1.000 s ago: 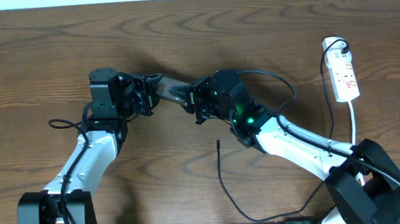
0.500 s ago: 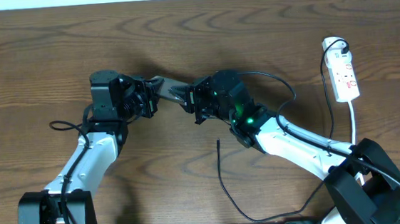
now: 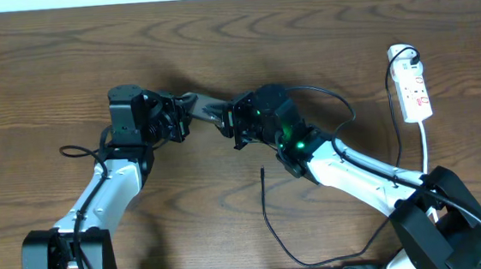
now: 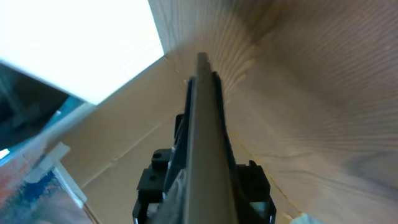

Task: Plug charger to phone and switch on socket
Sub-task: 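Release the phone from the right gripper and pull the left gripper back left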

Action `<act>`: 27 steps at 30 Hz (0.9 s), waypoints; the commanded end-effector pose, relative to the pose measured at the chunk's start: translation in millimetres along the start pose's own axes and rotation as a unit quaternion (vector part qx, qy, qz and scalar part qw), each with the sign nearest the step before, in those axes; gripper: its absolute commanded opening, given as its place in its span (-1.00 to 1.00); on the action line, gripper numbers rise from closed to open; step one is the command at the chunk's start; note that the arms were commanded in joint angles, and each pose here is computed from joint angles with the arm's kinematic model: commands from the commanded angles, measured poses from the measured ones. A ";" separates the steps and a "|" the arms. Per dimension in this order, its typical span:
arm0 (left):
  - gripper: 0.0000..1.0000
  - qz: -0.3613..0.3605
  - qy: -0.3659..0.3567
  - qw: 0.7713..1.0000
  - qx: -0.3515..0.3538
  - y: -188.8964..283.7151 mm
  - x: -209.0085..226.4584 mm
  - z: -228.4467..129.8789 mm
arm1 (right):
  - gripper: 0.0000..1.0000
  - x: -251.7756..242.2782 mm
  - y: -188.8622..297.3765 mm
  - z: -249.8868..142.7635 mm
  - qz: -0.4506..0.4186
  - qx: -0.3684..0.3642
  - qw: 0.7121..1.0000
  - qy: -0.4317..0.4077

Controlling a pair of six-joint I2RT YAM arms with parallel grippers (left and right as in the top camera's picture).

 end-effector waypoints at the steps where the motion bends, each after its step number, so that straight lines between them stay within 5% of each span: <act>1: -0.85 0.013 0.005 1.000 -0.007 -2.2 10.5 5.3 | -0.32 8.1 0.5 -6.3 0.013 0.004 1.000 0.015; 5: -0.85 0.013 0.005 1.000 -0.007 -2.2 10.5 5.3 | 0.39 5.4 0.4 -4.8 0.006 -0.001 1.000 0.013; 9: -0.85 0.013 0.005 1.000 -0.007 -2.2 10.5 5.3 | 0.72 5.5 0.4 -4.9 0.006 -0.001 1.000 0.018; 19: -0.85 0.009 -0.005 1.000 -0.014 0.3 8.7 11.1 | 0.98 5.7 0.7 -3.8 0.006 -0.002 0.999 0.042; 27: -0.85 -0.004 -0.036 0.999 -0.020 12.9 2.0 31.0 | 0.99 2.0 6.3 19.5 -0.013 -0.029 0.996 0.087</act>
Point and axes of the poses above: each gripper's point midway between its finger pads, its own y axis back along the fingers, its own x axis along the line the jaws close on, z = x × y, the point moved 5 cm from there along y, back along the fingers, and after that the axes turned 7 degrees about y, right-handed, at the moved point
